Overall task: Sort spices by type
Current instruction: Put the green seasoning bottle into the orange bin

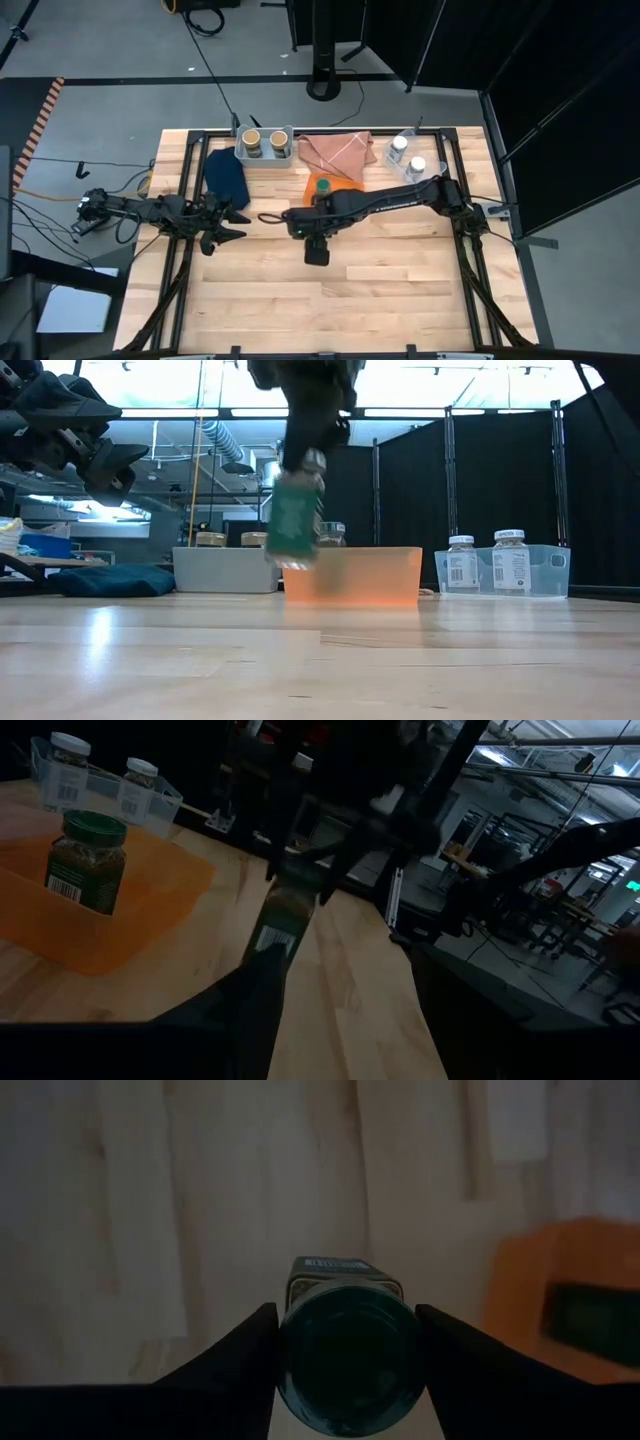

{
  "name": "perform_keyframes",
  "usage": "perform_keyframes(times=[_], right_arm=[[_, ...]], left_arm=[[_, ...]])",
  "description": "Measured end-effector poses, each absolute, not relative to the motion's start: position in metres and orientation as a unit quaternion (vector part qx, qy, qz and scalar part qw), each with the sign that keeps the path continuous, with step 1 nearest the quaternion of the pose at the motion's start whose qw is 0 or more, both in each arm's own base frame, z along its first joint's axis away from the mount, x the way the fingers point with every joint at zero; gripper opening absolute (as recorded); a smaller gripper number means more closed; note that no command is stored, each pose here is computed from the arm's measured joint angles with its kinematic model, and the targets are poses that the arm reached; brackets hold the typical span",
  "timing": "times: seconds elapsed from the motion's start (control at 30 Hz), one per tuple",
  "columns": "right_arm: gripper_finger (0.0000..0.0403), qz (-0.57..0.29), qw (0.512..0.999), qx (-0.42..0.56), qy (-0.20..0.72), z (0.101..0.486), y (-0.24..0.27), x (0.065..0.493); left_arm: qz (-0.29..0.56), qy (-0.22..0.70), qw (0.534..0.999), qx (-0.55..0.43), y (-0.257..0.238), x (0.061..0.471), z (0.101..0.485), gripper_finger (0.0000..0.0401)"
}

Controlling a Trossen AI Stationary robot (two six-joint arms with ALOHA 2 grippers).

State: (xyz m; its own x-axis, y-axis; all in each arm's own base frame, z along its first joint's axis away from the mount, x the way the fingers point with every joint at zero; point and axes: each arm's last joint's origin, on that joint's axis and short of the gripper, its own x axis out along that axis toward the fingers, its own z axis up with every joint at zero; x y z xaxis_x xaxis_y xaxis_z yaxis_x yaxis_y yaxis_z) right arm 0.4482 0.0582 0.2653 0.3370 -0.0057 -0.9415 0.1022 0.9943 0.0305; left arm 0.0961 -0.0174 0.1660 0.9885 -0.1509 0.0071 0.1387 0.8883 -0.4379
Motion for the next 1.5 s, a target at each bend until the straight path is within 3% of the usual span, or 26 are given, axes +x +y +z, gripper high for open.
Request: perform_keyframes(times=[0.4,0.9,1.5], right_arm=[[0.0209,-0.052,0.842,0.026,0.537,0.324,0.034,0.444],[0.0209,-0.105,0.802,-0.019,0.587,0.344,-0.015,0.418],[0.0209,-0.2,0.807,0.011,0.556,0.406,-0.091,0.352]], left_arm=[[-0.075,0.014,0.972,-0.224,-0.017,0.096,0.166,0.0224],[-0.074,0.015,0.972,-0.221,-0.017,0.096,0.166,0.0224],[-0.074,0.015,0.972,-0.223,-0.017,0.096,0.166,0.0224]])
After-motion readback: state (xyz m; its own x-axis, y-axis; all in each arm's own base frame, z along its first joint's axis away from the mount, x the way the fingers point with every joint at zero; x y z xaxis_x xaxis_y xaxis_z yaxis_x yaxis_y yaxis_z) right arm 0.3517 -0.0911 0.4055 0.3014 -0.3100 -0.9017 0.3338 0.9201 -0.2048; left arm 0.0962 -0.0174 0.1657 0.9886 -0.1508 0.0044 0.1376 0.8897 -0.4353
